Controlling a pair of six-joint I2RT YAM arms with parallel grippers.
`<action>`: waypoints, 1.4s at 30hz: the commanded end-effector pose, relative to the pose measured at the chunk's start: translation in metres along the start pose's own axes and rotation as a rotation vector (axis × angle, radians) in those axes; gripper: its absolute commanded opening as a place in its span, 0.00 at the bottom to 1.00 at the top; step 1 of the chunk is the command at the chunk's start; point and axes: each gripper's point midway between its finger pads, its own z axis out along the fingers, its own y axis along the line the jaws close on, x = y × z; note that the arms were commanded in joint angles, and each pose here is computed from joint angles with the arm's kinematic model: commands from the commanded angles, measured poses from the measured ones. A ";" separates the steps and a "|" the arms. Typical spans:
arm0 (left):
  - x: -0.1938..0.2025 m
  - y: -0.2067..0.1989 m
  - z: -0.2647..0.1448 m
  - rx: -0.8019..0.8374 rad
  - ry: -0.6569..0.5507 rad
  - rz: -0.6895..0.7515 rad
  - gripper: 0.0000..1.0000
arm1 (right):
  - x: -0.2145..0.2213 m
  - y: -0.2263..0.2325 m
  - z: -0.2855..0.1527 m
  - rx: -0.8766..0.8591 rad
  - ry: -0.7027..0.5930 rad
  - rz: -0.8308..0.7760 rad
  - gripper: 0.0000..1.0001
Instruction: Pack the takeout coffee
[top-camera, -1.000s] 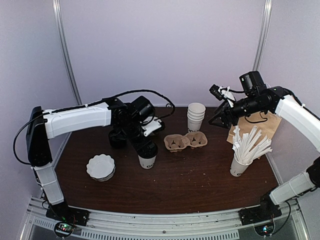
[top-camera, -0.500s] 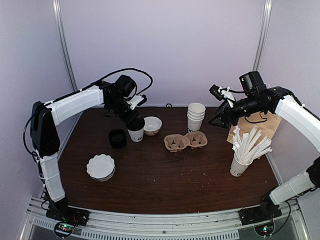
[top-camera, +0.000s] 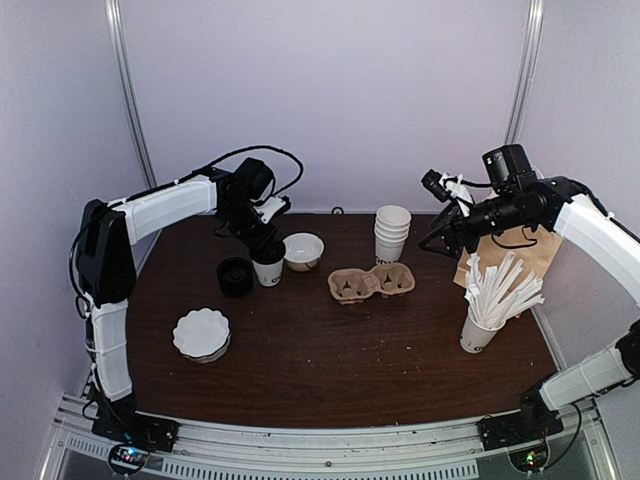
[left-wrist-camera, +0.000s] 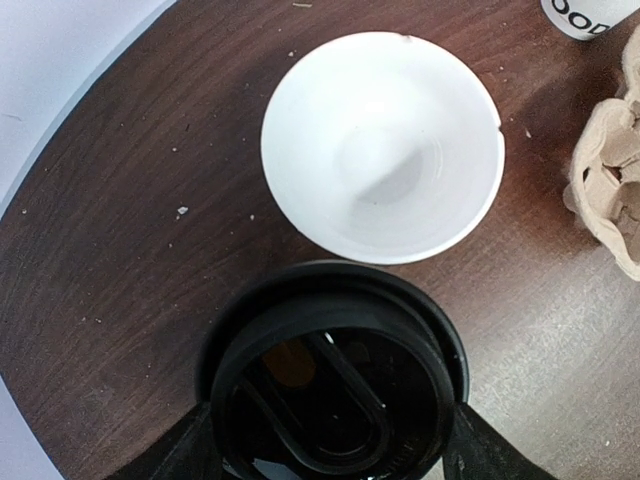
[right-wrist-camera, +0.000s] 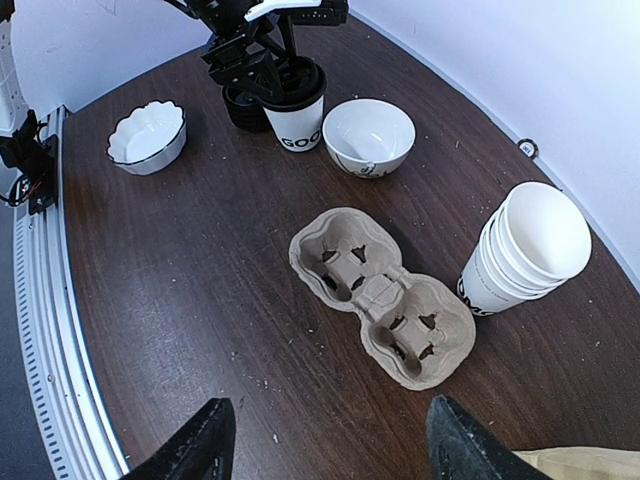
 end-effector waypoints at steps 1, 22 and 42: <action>-0.016 0.013 0.003 -0.017 -0.052 -0.029 0.78 | -0.001 -0.002 -0.006 0.023 -0.017 -0.011 0.69; -0.018 0.019 -0.073 -0.066 -0.129 0.024 0.93 | -0.020 -0.045 -0.043 0.234 0.062 0.001 0.66; -0.016 -0.074 -0.129 0.183 -0.292 0.138 0.92 | 0.048 -0.130 -0.140 0.586 0.234 0.178 0.55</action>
